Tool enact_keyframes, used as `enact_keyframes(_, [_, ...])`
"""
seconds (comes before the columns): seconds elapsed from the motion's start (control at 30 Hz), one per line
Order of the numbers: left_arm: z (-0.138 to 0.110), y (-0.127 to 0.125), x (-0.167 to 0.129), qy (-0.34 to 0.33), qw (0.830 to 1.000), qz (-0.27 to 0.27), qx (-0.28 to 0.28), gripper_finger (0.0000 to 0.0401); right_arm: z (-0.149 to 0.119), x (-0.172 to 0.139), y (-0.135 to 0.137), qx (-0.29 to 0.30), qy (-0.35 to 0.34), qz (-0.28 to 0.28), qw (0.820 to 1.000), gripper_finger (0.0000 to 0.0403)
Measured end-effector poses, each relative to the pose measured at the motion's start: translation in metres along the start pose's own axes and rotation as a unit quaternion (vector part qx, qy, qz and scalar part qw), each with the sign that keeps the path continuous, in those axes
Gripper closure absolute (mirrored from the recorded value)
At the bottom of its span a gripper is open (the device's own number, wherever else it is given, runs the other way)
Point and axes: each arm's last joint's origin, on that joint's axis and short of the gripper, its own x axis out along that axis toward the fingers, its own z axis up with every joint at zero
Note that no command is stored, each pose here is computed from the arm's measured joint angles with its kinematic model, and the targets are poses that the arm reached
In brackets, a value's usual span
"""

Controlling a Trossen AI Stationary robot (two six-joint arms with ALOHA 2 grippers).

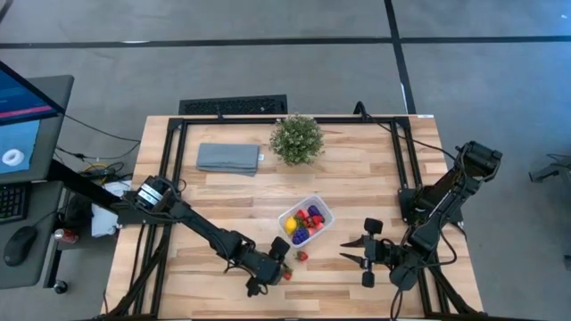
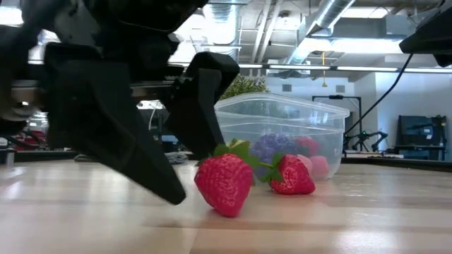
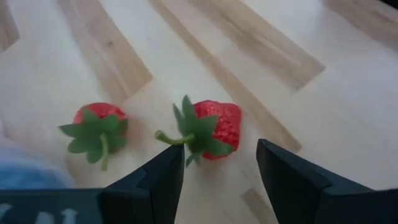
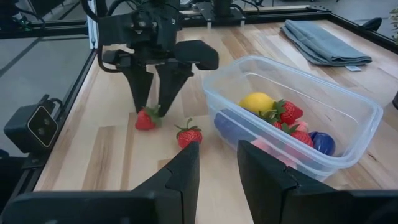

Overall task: Pick and placing Produce into tupperware
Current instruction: Put the red strawberry into the transparent bin

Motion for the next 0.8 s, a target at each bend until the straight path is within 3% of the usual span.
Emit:
enact_keyframes(0.4, [0.0,0.01,0.001,-0.018,0.999,-0.014,-0.045,0.0179,0.0,0.0,0.0,0.002,0.0,0.0,1.0,0.0271])
enact_keyframes(0.8, [-0.001,0.014,0.002,-0.02,0.996,-0.018,-0.08,0.0178,0.0,0.0,0.0,0.008,0.0,0.0,1.0,0.0271])
